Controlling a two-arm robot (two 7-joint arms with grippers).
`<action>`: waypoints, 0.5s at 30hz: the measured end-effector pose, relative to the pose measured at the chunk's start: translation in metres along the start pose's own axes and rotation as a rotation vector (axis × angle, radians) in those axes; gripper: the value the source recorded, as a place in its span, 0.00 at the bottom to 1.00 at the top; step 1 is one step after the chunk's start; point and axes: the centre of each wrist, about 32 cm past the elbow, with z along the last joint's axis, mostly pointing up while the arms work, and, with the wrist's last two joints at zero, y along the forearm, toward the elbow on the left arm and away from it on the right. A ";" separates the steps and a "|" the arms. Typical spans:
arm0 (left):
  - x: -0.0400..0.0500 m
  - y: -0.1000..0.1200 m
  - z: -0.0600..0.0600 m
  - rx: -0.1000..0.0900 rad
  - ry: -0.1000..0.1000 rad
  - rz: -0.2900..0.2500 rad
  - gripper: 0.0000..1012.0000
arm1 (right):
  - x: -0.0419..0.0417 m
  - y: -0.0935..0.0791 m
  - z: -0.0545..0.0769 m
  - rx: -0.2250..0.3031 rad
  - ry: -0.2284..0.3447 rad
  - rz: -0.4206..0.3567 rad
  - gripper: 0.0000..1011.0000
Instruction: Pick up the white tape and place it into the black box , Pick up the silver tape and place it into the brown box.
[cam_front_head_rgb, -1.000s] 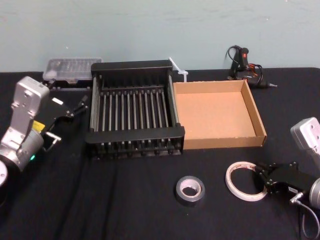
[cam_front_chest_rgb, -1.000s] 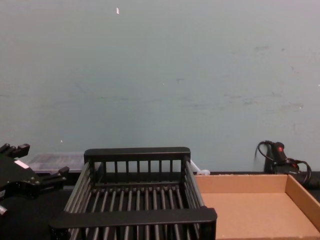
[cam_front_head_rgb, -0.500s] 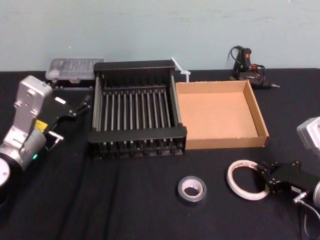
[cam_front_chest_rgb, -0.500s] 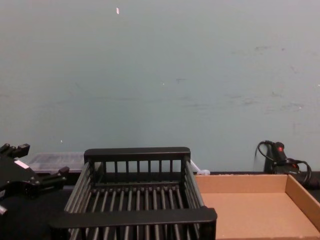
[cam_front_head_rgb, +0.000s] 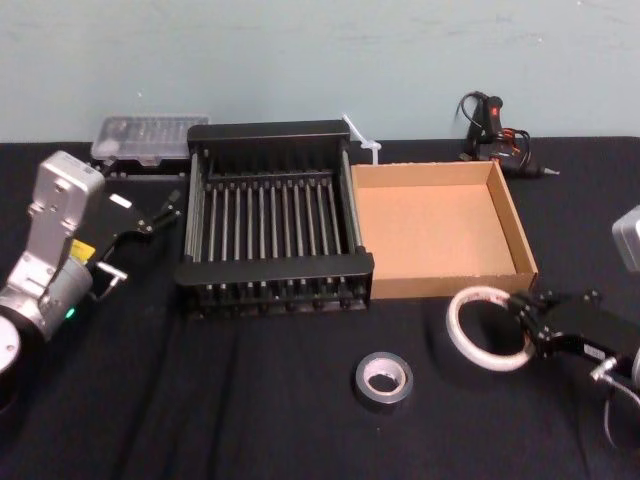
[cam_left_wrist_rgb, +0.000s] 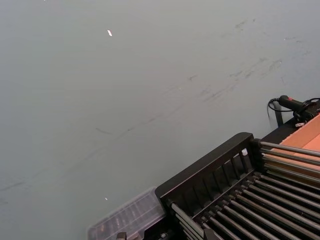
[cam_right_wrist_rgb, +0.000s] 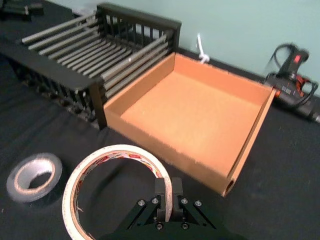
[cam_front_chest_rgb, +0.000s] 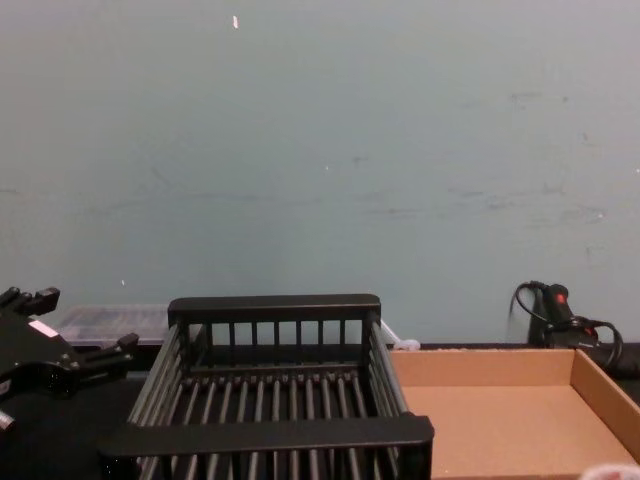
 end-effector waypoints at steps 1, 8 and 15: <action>0.0000 0.000 0.000 0.000 0.000 0.000 0.99 | 0.0007 0.002 0.003 0.013 -0.006 -0.002 0.08; 0.0000 0.000 0.000 0.000 0.000 0.000 0.99 | 0.0035 0.014 0.017 0.057 -0.044 -0.018 0.08; 0.0000 0.000 0.000 0.000 0.000 0.000 0.99 | 0.0071 0.031 0.031 0.088 -0.100 -0.026 0.08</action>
